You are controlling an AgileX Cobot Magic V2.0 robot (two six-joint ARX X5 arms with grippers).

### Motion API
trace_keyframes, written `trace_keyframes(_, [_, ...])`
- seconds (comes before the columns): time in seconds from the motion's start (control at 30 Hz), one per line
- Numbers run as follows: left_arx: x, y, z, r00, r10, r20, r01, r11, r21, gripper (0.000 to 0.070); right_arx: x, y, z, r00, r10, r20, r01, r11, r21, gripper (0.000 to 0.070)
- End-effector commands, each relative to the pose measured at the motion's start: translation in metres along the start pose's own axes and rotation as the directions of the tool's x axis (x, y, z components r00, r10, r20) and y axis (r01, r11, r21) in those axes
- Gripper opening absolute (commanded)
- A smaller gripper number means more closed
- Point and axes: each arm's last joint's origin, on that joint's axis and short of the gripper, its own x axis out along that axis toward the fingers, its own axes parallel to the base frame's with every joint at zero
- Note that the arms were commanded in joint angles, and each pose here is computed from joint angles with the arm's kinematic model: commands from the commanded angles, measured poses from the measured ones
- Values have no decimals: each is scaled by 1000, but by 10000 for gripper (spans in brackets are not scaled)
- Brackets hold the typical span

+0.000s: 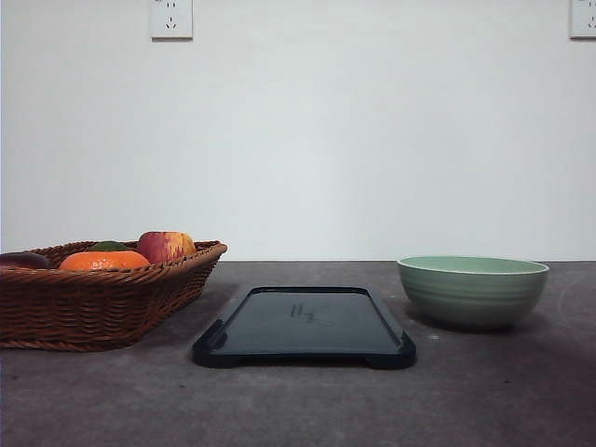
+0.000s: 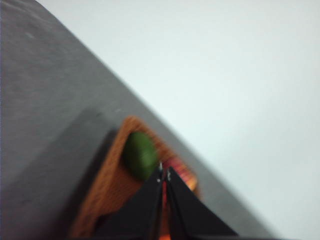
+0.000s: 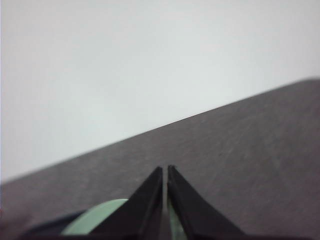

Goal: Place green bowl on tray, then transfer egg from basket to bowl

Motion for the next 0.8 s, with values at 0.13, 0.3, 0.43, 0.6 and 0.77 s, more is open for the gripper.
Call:
trace_keyframes(0.13, [-1,-12,11,986,-126,112,120,991,59,1,-1,6,9,998,68,9,-69,984,162,7])
trace_keyframes(0.3, [-3,-25,23,993,-89,76,76,984,161,2,-3,15,24,993,116,2,-115,982,149,6])
trace_keyframes(0.43, [-1,-42,38,998,-62,9,58,967,250,2,-1,21,37,991,111,-77,-104,990,93,6])
trace_keyframes(0.6, [7,-64,57,998,-41,-42,56,888,457,1,7,32,58,977,118,-179,-125,992,-24,6])
trace_keyframes(0.77, [21,-87,76,993,-29,-113,86,834,546,2,21,44,79,956,154,-249,-189,974,-122,6])
